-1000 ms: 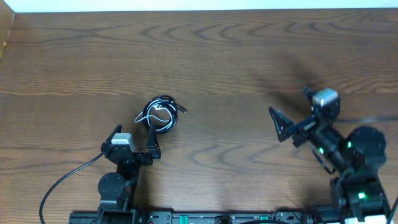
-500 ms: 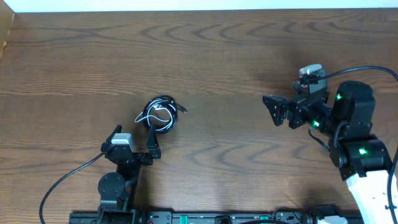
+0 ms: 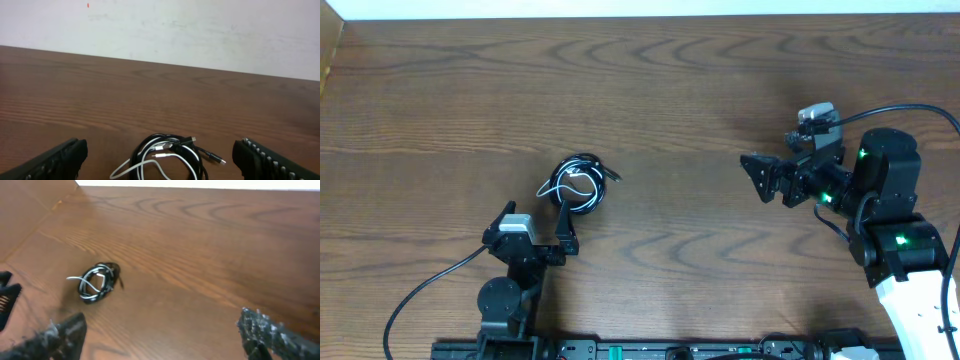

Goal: Untangle cables
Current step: 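Raise the right gripper and open it, moving forward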

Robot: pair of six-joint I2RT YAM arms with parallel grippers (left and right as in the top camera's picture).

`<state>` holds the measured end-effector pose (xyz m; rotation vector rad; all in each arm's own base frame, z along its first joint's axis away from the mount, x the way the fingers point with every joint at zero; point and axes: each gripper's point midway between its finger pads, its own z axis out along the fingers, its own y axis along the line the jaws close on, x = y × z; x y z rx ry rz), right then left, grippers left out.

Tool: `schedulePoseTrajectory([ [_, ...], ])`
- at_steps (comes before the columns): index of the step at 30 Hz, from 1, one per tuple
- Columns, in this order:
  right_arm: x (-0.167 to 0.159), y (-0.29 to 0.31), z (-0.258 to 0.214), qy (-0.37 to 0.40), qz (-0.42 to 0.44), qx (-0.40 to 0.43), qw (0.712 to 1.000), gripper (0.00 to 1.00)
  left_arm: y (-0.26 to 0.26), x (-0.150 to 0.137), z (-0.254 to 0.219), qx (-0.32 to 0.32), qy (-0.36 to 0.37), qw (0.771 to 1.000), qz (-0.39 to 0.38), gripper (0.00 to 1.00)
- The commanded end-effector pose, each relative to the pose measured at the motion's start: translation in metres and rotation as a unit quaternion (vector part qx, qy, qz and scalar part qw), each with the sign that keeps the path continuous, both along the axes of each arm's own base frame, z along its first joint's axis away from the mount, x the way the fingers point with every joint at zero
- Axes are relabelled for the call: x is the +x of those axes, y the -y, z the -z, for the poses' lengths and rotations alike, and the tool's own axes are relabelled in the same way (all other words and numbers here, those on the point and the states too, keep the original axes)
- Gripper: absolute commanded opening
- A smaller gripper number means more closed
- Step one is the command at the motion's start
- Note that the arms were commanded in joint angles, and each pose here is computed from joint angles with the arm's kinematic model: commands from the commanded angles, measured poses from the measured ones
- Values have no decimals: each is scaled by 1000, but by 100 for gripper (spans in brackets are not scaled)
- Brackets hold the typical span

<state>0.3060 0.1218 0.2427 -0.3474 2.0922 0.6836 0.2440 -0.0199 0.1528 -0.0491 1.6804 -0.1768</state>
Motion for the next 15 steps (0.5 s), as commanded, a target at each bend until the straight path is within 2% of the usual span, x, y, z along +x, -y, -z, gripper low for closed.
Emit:
schedulePoseTrajectory([
  [1, 1, -5, -16, -3, 2, 40, 999, 89, 3, -1, 16, 5, -24, 1000, 10, 98],
  [5, 6, -9, -49, 25, -5, 60, 998, 88, 3, -1, 16, 5, -24, 1000, 10, 98],
  [9, 12, -11, -70, -1, -3, 69, 998, 87, 3, -1, 16, 5, -24, 1000, 10, 98],
  [15, 15, -12, -48, -79, -3, 51, 996, 90, 3, -1, 16, 5, -24, 1000, 10, 98],
])
